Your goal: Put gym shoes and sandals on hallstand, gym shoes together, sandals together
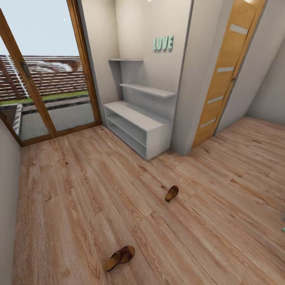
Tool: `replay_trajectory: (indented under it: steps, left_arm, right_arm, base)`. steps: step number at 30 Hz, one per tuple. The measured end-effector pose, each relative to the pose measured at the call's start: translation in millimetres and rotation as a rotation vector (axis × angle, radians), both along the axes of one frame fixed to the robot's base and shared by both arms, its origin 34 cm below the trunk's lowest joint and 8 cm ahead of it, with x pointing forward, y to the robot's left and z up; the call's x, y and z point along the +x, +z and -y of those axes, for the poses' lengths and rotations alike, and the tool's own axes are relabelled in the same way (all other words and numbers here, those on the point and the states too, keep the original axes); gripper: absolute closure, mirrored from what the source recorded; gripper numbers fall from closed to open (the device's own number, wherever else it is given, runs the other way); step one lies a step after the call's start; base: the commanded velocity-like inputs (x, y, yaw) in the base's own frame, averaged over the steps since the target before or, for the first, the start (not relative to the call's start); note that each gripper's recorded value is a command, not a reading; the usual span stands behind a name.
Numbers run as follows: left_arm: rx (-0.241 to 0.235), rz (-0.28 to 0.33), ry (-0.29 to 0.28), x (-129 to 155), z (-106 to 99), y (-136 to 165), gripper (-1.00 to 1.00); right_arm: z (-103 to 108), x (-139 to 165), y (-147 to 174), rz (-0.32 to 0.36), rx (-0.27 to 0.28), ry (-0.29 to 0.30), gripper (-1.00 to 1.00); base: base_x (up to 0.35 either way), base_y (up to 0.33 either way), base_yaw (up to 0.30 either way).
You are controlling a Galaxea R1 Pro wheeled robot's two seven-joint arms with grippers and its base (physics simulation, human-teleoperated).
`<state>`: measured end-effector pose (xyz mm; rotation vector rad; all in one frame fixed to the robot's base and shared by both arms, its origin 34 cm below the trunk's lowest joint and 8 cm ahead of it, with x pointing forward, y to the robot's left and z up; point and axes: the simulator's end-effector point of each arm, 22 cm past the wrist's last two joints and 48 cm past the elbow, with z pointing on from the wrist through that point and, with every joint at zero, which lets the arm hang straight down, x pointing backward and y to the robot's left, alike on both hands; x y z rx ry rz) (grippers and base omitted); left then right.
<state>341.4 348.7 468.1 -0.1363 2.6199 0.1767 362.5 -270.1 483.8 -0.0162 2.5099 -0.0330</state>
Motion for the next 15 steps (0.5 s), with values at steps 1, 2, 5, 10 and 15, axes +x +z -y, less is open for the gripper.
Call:
replay_trajectory:
  steps: [1, 2, 5, 10, 15]
  left_arm:
    - [0.000, 0.000, 0.000, -0.1, 0.1, -0.1, -1.00]
    - [0.000, -0.001, -0.001, -0.1, 0.1, -0.1, -1.00]
    - [0.000, -0.001, -0.001, -0.2, 0.3, -0.2, -1.00]
    - [0.000, 0.000, -0.001, 0.0, 0.3, -0.1, -1.00]
    - [0.000, 0.000, -0.001, 0.1, 0.1, -0.1, -1.00]
  right_arm:
    - [-0.2, 0.1, 0.0, 0.000, 0.001, 0.001, -1.00]
    - [-0.3, 0.1, 0.0, 0.000, 0.001, 0.002, -1.00]
    - [-0.6, 0.1, -0.1, 0.000, 0.002, 0.003, -1.00]
    - [0.0, 0.1, 0.0, 0.000, 0.000, 0.005, -1.00]
    - [-0.3, 0.1, 0.0, 0.000, 0.001, 0.004, -1.00]
  base:
    - [0.071, 0.000, 0.018]
    - [0.046, 0.000, 0.011]
    - [0.019, 0.000, 0.005]
    - [0.006, 0.000, 0.001]
    - [0.012, 0.004, 0.000]
